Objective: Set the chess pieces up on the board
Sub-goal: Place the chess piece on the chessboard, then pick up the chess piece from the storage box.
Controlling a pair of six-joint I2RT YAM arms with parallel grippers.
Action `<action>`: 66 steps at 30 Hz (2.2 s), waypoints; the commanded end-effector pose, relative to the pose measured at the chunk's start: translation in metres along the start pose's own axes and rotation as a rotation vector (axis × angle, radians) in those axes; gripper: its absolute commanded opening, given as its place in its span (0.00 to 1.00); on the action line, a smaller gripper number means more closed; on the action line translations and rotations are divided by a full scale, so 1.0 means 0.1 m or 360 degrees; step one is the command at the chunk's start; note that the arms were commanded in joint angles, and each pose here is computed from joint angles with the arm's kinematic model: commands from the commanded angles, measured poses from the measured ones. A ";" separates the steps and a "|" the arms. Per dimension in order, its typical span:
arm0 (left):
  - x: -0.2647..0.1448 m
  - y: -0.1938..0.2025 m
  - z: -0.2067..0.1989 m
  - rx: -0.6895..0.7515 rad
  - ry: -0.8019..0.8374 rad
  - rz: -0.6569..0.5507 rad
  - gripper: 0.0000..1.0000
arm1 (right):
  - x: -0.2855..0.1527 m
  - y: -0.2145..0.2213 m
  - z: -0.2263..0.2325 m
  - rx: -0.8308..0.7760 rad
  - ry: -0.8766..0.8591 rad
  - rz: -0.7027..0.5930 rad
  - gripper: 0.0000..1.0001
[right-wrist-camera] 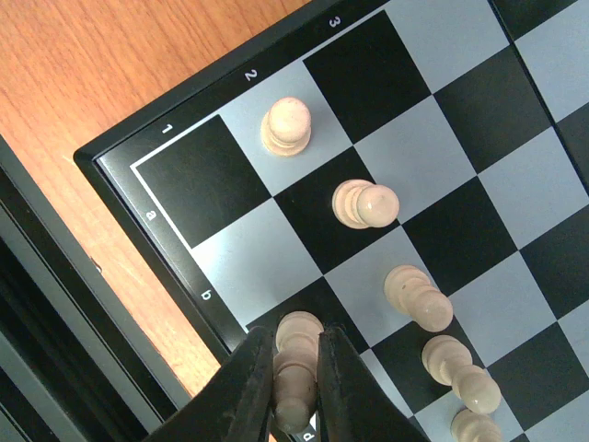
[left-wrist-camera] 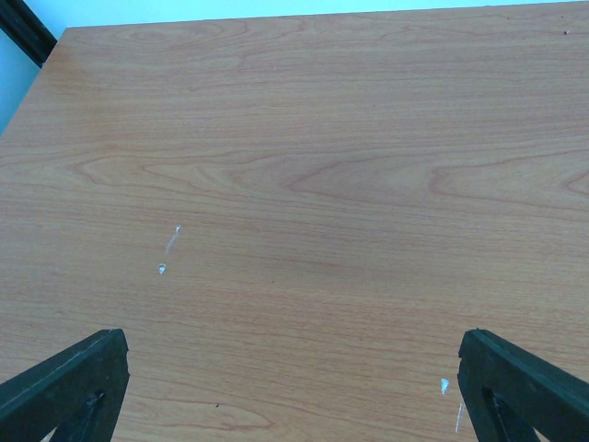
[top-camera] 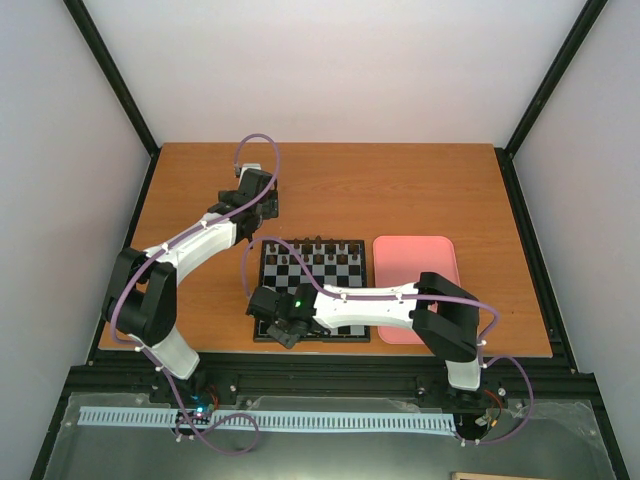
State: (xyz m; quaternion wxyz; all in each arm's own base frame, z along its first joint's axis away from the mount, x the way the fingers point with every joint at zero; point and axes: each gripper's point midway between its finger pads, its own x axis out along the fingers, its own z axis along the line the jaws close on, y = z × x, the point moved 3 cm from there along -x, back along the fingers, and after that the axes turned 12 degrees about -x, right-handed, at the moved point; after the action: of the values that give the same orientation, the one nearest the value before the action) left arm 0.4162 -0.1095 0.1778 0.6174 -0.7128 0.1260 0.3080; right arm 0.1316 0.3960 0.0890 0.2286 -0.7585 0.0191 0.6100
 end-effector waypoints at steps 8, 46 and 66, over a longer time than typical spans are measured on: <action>-0.08 -0.12 -0.05 -0.0023 0.0033 -0.0048 1.00 | -0.08 0.05 -0.04 0.0011 0.0004 -0.0003 0.16; -0.08 -0.13 -0.08 -0.0018 0.0051 -0.0043 1.00 | -0.84 1.35 -1.76 0.1087 0.0614 0.0064 0.49; -0.03 -0.09 -0.25 -0.0031 0.0187 0.0022 1.00 | -0.85 2.81 -1.79 0.1981 0.0853 0.0297 0.48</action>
State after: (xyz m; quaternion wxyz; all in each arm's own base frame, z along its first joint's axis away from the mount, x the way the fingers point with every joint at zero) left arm 0.4161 -0.1193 0.1718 0.6082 -0.7182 0.1589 0.2984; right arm 0.1891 0.0743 0.1034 0.5255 -0.6269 0.4616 0.3432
